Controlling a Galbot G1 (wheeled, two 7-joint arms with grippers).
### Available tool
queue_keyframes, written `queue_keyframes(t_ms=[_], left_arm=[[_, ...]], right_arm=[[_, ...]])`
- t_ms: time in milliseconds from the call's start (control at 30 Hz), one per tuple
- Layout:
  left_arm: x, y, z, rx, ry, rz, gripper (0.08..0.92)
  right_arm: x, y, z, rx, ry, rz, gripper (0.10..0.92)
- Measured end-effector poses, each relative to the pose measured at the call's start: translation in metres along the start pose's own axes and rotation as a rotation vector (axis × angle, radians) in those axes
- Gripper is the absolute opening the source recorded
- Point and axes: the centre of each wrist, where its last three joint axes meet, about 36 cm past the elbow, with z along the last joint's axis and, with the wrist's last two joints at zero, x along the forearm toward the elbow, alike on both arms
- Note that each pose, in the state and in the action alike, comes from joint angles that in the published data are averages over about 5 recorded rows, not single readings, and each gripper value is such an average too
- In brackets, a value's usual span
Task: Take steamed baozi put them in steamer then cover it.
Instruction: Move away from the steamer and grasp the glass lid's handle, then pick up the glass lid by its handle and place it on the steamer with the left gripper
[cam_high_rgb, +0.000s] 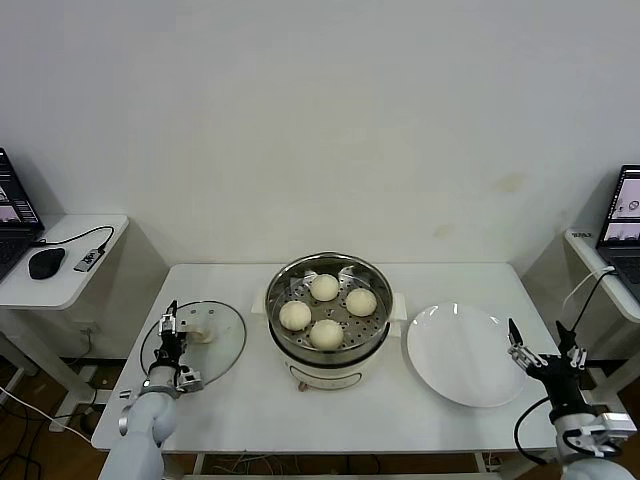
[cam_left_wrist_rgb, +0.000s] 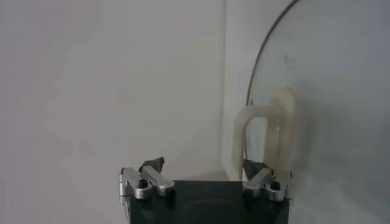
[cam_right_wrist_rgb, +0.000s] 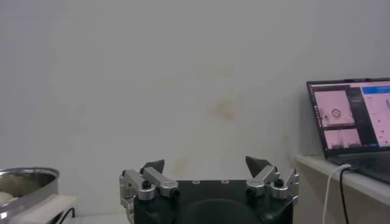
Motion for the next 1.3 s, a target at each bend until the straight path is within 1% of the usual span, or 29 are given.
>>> queue_keyframes(t_ms=[200,567,700,800,933,1067,1167,1300], left_arm=[[0.001,-0.005,0.005,0.001,-0.007,0.009,0.595],[-0.001,-0.012,0.012,0.005,-0.033,0.013,0.274],[0.001,-0.012,0.014,0.004,-0.036,0.013,0.171],[0.005,-0.012,0.015,0.006,-0.033,0.018,0.142],[0.012,-0.010,0.013,0.013,-0.023,0.024,0.142],[0.024,0.000,0.004,0.024,-0.008,0.018,0.142],[0.034,0.013,-0.007,0.029,0.019,0.005,0.142],[0.049,0.038,-0.023,0.035,0.072,-0.019,0.142]], right_arm=[[0.003,-0.001,-0.002,0.007,0.000,0.002,0.823],[0.011,-0.002,-0.006,0.022,0.002,0.003,0.823],[0.013,-0.001,-0.007,0.024,0.000,0.001,0.823],[0.012,0.001,-0.009,0.023,-0.005,-0.002,0.823],[0.011,0.003,-0.011,0.020,-0.012,-0.007,0.823],[0.010,0.005,-0.014,0.017,-0.018,-0.011,0.823],[0.008,0.006,-0.014,0.013,-0.021,-0.013,0.823],[0.007,0.007,-0.015,0.007,-0.027,-0.017,0.823]])
